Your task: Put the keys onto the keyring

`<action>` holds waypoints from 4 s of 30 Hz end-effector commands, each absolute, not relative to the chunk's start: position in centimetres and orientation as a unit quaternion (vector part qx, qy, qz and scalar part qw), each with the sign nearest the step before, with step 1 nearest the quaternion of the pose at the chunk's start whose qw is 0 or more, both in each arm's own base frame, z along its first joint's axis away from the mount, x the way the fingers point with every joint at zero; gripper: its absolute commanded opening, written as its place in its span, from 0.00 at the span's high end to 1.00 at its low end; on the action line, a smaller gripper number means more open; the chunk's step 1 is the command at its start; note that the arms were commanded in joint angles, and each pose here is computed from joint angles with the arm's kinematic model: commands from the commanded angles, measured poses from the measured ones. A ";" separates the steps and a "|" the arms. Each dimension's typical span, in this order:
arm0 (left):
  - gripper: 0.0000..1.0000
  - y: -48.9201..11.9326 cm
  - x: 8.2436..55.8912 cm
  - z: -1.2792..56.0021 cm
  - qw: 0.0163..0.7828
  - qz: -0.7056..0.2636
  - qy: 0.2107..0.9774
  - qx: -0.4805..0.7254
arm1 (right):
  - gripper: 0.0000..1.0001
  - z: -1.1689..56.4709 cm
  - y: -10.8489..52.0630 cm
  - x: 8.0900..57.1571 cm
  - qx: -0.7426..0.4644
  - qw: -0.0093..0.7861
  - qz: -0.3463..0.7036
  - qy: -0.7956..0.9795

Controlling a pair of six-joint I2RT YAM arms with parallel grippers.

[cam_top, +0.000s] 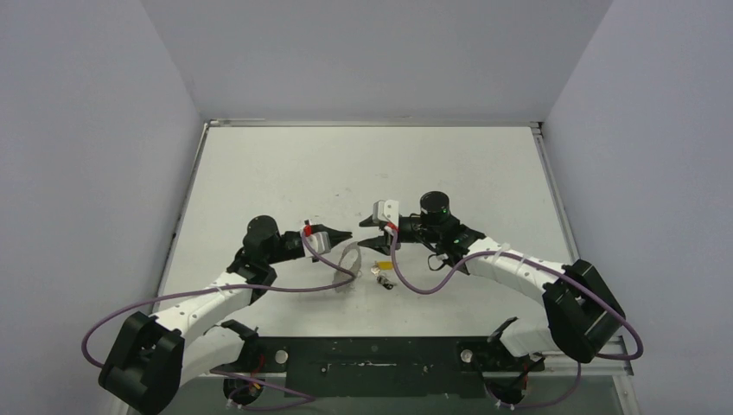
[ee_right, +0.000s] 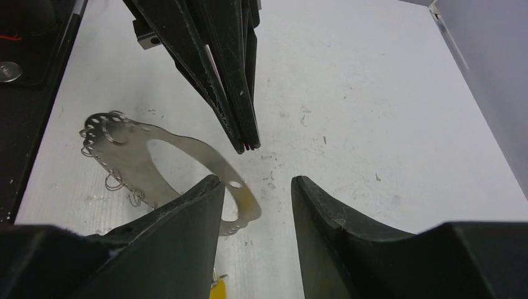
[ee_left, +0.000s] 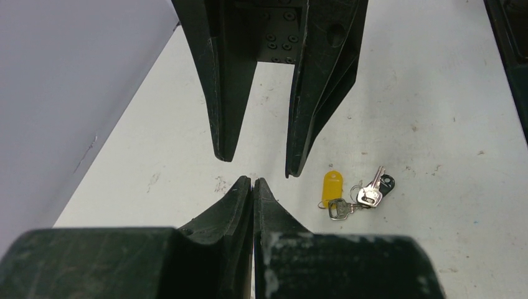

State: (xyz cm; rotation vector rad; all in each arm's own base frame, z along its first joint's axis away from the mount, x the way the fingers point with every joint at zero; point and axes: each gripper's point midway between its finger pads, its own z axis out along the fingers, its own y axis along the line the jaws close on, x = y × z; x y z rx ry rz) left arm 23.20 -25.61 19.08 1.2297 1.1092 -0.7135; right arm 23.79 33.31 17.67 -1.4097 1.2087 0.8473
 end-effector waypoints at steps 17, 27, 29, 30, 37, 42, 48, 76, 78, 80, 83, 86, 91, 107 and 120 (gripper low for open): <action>0.43 -18.9 27.4 17.8 0.618 -0.291 0.716 0.143 | 0.01 17.6 33.1 29.2 -0.340 0.485 0.420 0.688; 0.49 -14.0 22.4 9.9 0.404 -0.276 0.855 -0.173 | 0.05 11.1 34.3 25.9 -0.331 0.361 0.400 0.775; 0.53 -13.9 21.1 8.5 0.361 -0.273 0.869 -0.201 | 0.06 9.8 34.7 24.4 -0.355 0.343 0.387 0.779; 0.54 -13.9 20.5 7.9 0.342 -0.272 0.874 -0.211 | 0.06 9.0 34.8 23.5 -0.372 0.334 0.375 0.781; 0.53 -16.8 18.3 6.2 0.294 -0.336 0.886 -0.127 | 0.10 7.2 34.8 20.1 -0.451 0.335 0.343 0.753; 0.53 -18.9 18.4 7.0 0.306 -0.380 0.871 -0.063 | 0.08 7.2 34.7 18.7 -0.485 0.331 0.364 0.723; 0.53 -21.0 19.3 7.7 0.344 -0.376 0.860 0.030 | 0.09 7.8 32.8 21.9 -0.411 0.361 0.353 0.759; 0.54 -16.2 21.2 13.4 0.534 -0.228 0.807 0.104 | 0.18 5.5 34.7 18.1 -0.694 0.348 0.286 0.561; 0.54 -15.7 20.7 14.6 0.565 -0.239 0.783 0.107 | 0.22 5.0 35.1 17.9 -0.724 0.338 0.277 0.534; 0.54 -15.3 20.4 15.2 0.584 -0.244 0.766 0.110 | 0.23 4.4 35.3 17.7 -0.743 0.323 0.270 0.520; 0.54 -15.0 20.2 15.8 0.606 -0.251 0.746 0.110 | 0.28 4.2 35.9 17.4 -0.765 0.308 0.271 0.498; 0.54 -14.8 20.0 15.8 0.613 -0.253 0.740 0.112 | 0.33 4.1 36.5 17.0 -0.778 0.298 0.278 0.478; 0.54 -14.9 20.0 15.7 0.607 -0.248 0.745 0.119 | 0.38 4.1 37.4 17.0 -0.789 0.294 0.281 0.462; 0.55 -15.2 20.4 15.7 0.596 -0.227 0.757 0.143 | 0.61 4.0 38.8 16.9 -0.809 0.278 0.276 0.439; 0.55 -14.9 20.2 16.3 0.603 -0.227 0.751 0.143 | 0.91 3.5 39.5 17.2 -0.813 0.262 0.267 0.446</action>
